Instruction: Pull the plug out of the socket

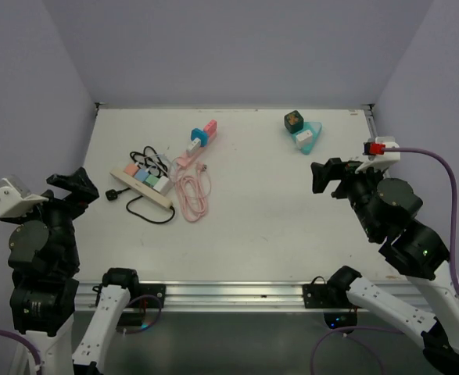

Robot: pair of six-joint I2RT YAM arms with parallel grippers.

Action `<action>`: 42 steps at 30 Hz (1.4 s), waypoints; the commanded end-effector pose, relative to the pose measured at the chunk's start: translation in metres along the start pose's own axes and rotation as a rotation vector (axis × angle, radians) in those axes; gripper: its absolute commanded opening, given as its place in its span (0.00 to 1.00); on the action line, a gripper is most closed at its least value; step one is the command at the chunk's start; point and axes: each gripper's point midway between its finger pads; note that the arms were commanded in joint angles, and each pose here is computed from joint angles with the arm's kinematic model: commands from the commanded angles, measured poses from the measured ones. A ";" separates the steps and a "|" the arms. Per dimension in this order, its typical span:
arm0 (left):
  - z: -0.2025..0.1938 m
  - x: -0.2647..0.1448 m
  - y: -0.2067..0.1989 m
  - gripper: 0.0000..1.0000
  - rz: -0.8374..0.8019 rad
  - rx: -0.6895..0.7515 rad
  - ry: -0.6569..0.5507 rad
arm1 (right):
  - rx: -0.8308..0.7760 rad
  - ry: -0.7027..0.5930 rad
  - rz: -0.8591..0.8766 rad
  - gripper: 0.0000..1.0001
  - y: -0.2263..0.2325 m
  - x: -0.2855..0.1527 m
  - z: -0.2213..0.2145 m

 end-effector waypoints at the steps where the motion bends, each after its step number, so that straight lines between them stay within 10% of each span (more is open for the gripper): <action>1: -0.011 0.010 -0.003 1.00 0.008 -0.024 0.027 | 0.024 -0.050 0.021 0.99 0.006 0.003 0.015; 24: -0.219 0.066 0.055 1.00 0.308 0.029 0.665 | 0.144 0.411 0.441 0.99 0.132 0.038 -0.099; 42: -0.309 0.165 0.103 0.87 0.555 0.031 0.633 | 0.097 0.650 0.617 0.99 0.171 0.035 -0.159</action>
Point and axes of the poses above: each gripper's point midway between its finger pads, its own x axis out along the fingers, its own y axis along the line the jaws close on, z = x × y, and after that the axes turned 14 degrees about -x, right-handed
